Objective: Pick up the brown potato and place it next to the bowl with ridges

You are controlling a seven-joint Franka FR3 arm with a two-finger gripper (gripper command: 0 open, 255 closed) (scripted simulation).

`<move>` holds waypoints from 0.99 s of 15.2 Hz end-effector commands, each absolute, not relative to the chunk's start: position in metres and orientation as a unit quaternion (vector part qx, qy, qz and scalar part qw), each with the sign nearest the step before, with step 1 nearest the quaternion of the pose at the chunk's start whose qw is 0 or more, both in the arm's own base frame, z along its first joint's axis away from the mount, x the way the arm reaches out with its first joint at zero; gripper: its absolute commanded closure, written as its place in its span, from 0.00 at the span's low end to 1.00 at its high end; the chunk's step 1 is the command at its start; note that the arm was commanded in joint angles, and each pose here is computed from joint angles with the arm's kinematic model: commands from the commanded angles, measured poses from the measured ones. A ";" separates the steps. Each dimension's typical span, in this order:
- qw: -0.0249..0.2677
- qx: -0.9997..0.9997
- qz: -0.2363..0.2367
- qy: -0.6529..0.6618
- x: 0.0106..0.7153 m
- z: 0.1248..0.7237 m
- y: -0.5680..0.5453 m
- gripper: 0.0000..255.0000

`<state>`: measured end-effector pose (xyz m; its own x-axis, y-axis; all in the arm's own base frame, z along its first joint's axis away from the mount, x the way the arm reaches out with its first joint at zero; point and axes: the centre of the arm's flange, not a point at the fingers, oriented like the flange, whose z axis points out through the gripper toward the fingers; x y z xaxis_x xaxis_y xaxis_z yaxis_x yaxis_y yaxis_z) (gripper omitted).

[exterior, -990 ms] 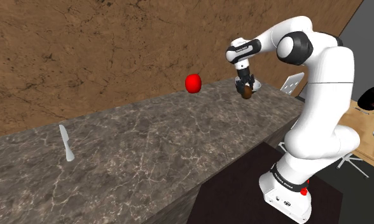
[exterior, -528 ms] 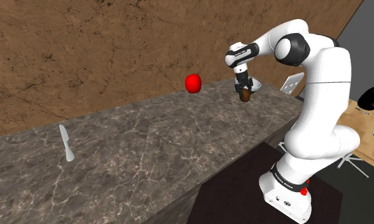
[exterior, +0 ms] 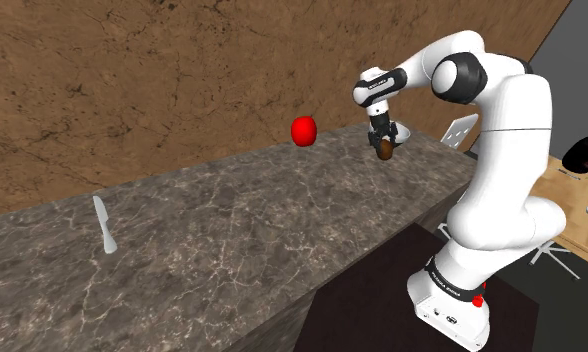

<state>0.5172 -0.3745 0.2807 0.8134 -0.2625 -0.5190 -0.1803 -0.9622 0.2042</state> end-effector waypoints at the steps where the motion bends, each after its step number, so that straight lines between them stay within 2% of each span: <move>1: 0.072 0.949 -0.283 -0.116 0.516 0.276 -0.376 0.00; 4: 0.072 0.949 -0.283 -0.116 0.516 0.276 -0.377 0.00; 8: 0.072 0.949 -0.283 -0.116 0.544 0.317 -0.373 0.00; 15: 0.072 0.949 -0.283 -0.116 0.544 0.317 -0.373 0.00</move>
